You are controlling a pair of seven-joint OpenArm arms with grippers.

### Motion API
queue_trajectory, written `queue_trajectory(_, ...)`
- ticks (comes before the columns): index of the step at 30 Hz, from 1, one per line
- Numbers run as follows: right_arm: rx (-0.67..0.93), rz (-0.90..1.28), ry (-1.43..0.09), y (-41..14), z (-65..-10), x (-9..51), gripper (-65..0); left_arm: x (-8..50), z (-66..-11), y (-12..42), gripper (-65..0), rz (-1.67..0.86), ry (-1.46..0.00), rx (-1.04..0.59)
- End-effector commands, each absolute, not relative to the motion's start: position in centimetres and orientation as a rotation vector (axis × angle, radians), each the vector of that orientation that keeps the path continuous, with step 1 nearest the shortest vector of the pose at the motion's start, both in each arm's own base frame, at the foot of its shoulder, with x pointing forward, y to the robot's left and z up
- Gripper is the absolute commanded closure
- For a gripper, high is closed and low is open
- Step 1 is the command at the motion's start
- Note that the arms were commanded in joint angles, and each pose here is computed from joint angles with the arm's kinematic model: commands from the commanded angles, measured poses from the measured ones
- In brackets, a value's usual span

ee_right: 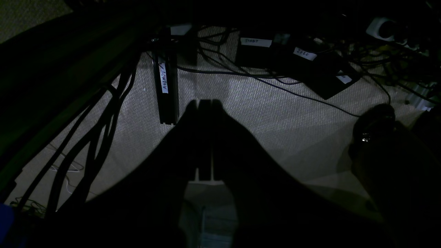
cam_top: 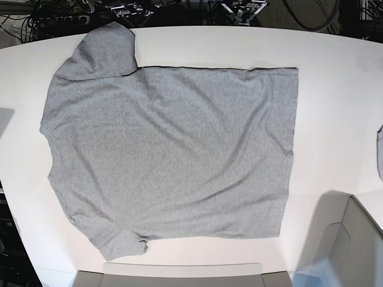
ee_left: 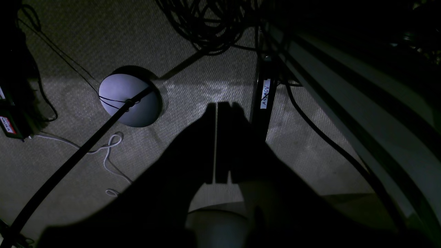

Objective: Fold the T-shirt properly

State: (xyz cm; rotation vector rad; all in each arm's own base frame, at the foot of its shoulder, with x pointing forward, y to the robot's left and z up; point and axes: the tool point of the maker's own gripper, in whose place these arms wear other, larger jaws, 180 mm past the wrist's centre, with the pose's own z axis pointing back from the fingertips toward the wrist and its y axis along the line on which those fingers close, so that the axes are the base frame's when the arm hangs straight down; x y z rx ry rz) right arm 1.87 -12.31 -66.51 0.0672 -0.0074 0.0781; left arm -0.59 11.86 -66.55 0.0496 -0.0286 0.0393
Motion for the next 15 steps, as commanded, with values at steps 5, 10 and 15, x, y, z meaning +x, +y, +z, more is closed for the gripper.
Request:
queue_trajectory(5, 0.074, 0.082, -0.015, -12.32, -66.49, 2.19, -0.2, -0.55, -66.54, 11.6, 0.0, 0.039, -0.032, 0.049)
queue_trajectory(10, 0.074, 0.082, -0.015, -12.32, -66.49, 2.19, -0.2, -0.55, -66.54, 11.6, 0.0, 0.039, -0.032, 0.049)
queue_trajectory(15, 0.07, 0.078, -0.007, -12.55, -66.5, 1.81, -0.2, -0.76, -66.55, 12.05, -0.1, 0.033, -0.022, 0.05)
